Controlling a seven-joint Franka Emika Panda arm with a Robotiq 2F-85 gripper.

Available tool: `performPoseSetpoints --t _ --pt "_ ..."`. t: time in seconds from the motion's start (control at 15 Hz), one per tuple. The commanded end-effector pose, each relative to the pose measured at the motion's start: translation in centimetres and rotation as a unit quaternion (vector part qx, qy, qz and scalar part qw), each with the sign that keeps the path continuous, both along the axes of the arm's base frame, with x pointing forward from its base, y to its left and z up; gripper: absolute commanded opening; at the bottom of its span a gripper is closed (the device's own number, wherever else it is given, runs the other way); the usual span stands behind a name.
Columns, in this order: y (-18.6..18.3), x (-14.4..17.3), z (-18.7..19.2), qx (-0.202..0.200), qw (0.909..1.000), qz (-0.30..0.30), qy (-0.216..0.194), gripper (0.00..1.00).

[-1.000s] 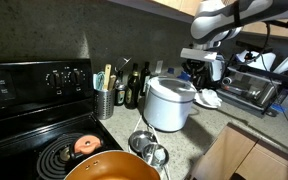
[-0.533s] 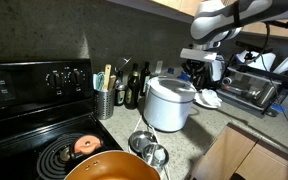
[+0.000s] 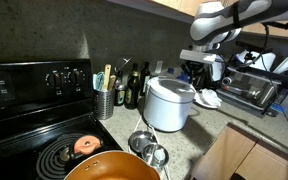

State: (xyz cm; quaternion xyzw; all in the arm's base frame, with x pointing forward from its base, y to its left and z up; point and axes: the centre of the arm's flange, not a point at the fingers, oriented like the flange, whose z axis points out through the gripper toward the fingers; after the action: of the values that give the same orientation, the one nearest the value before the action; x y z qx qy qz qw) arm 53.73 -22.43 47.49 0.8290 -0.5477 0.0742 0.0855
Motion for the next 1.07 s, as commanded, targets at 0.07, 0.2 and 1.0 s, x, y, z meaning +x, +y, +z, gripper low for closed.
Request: performPoseSetpoints --t 0.07,0.2,1.0 --pt "3.0 -1.3 -2.3 0.019 0.9997 0.012 -0.004 0.01" --pt "2.7 -1.0 -2.1 0.02 0.9997 0.015 -0.004 0.01" --pt "3.0 -0.5 -0.6 0.019 0.9995 0.026 0.004 0.01"
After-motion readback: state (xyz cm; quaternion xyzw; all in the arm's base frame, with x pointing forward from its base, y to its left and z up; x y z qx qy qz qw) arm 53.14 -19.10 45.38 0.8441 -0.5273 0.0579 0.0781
